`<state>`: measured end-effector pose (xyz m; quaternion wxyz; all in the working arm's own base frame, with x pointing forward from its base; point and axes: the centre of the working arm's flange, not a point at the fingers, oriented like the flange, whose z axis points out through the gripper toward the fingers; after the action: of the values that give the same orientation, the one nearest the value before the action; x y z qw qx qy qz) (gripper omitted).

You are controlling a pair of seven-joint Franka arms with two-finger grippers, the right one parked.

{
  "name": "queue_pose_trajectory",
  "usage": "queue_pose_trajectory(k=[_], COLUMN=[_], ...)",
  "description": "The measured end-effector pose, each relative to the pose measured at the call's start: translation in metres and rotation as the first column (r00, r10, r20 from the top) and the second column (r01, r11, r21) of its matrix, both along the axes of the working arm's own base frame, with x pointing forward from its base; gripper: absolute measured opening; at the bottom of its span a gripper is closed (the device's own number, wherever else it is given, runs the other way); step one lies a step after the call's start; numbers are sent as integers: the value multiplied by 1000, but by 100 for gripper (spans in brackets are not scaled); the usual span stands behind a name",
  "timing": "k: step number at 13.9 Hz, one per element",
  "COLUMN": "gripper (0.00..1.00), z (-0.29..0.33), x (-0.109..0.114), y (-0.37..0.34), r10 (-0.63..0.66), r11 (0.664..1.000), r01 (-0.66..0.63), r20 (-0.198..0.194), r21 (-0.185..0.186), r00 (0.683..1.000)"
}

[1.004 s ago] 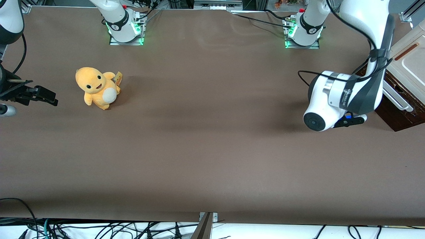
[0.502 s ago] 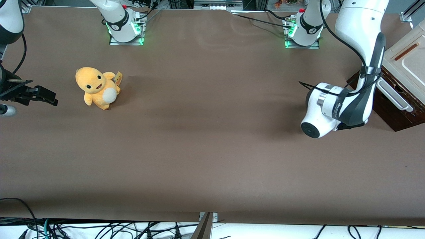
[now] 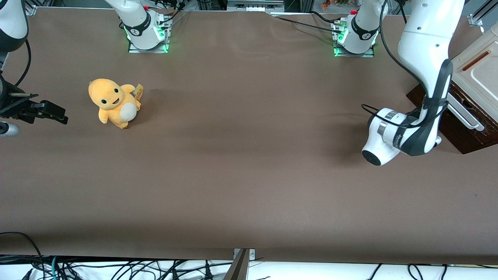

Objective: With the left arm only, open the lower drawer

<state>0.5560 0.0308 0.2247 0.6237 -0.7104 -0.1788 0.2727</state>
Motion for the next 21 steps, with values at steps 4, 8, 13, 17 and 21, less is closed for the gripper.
queue_pose_trajectory(k=[4,8,13,17,21], gripper=[100,100,81,61,56], z=[-25,-39,-59,-61,-61], x=[3,-3,-10,-11,-12], y=[54,84,100,106,111], r10=[-3,37,19,28,32], r11=[1000,999,1000,1000,999], r01=[3,-37,-19,-28,-32], r20=[16,11,17,19,22], r21=[0,-18,-3,-3,-2], r00=[1000,999,1000,999,999])
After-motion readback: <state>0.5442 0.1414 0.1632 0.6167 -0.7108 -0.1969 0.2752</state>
